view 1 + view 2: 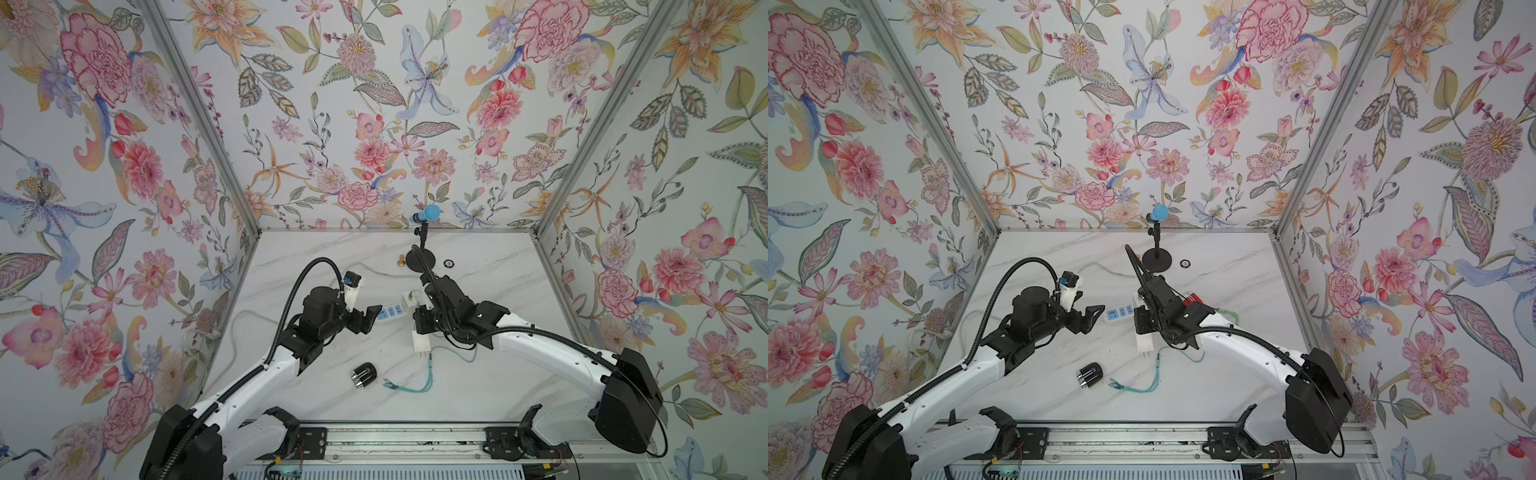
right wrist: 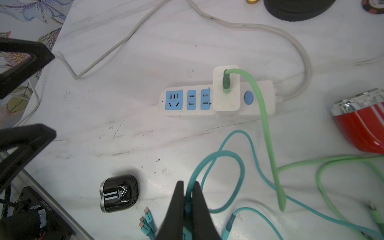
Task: Charge the electric shaver
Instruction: Pick up the plug from the center of the board.
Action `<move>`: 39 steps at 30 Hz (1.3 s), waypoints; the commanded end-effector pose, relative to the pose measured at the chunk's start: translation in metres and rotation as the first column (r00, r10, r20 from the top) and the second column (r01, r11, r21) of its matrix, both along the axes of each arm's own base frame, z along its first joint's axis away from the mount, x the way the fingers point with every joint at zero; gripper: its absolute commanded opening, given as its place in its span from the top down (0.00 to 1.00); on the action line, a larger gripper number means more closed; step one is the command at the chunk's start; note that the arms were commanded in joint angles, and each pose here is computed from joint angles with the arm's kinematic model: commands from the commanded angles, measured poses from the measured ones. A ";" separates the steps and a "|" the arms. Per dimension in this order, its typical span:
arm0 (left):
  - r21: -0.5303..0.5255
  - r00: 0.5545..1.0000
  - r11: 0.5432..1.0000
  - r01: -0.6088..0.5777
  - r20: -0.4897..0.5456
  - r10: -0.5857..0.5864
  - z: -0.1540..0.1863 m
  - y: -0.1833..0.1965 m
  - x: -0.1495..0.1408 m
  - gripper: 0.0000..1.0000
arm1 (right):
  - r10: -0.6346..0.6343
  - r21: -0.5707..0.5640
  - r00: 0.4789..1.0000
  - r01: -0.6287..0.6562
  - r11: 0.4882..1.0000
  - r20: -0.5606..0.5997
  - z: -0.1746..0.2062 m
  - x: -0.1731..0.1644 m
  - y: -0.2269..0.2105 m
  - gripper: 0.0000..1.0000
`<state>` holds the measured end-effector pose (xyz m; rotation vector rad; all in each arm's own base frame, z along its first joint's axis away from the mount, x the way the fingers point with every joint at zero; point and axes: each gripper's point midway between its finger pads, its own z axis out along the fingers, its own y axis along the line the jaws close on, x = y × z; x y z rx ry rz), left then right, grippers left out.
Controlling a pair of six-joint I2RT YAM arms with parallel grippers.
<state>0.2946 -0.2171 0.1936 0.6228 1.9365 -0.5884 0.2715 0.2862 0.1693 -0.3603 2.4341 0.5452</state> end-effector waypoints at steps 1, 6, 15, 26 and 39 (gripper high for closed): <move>-0.051 0.982 0.981 0.187 0.030 -0.185 0.011 -0.035 -0.032 0.09 | -0.070 0.042 0.995 0.067 0.997 0.073 0.030 0.013 -0.004 1.00; -0.067 0.964 0.962 0.267 0.014 -0.266 0.004 -0.056 -0.052 0.05 | -0.081 0.100 0.986 0.067 0.993 0.148 0.061 0.014 -0.002 1.00; -0.140 0.948 0.938 0.318 0.028 -0.318 0.001 -0.075 -0.055 0.03 | -0.057 0.225 0.973 0.005 0.974 0.225 0.093 0.001 0.006 1.00; -0.158 0.922 0.909 0.387 0.060 -0.382 0.016 -0.088 -0.060 0.03 | -0.023 0.210 0.964 -0.034 0.977 0.265 0.094 -0.005 0.015 1.00; -0.186 0.901 0.883 0.432 0.055 -0.430 0.018 -0.097 -0.064 0.11 | 0.015 0.229 0.951 -0.089 0.969 0.309 0.101 -0.010 0.025 1.00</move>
